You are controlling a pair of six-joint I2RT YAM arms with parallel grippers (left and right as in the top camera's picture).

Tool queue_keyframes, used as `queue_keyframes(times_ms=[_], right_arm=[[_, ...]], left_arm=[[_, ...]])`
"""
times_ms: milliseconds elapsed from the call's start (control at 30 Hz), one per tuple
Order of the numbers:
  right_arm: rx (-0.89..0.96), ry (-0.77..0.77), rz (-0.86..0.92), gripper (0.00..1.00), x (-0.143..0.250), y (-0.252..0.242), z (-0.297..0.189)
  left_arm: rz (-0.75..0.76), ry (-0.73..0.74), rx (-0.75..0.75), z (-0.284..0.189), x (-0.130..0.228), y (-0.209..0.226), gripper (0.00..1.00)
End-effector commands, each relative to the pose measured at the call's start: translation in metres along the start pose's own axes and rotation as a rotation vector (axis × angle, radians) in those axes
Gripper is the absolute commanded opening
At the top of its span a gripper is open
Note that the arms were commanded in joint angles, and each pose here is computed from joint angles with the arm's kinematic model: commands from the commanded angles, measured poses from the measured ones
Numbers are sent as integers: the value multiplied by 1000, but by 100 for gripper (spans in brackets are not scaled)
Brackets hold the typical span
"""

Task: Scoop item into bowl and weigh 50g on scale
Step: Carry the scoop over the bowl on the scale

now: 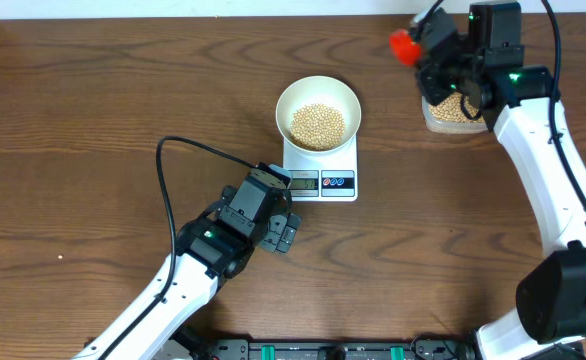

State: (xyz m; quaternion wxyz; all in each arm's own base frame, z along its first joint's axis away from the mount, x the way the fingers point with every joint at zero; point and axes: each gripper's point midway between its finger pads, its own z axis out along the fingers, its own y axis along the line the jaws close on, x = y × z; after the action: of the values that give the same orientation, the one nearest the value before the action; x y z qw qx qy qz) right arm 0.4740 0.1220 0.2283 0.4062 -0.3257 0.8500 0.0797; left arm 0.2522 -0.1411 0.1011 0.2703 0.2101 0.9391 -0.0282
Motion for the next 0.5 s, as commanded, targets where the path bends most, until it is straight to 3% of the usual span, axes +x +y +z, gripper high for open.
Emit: queue_keyframes(times_ms=[0, 267, 467], right_arm=[[-274, -157, -34, 1, -40, 62, -14], [-442, -87, -28, 1, -29, 120, 17], [-396, -6, -41, 1, -12, 126, 44]], left_arm=[[18, 9, -2, 2, 3, 0, 96], [17, 9, -2, 2, 3, 0, 96], [18, 9, -2, 2, 3, 0, 96]])
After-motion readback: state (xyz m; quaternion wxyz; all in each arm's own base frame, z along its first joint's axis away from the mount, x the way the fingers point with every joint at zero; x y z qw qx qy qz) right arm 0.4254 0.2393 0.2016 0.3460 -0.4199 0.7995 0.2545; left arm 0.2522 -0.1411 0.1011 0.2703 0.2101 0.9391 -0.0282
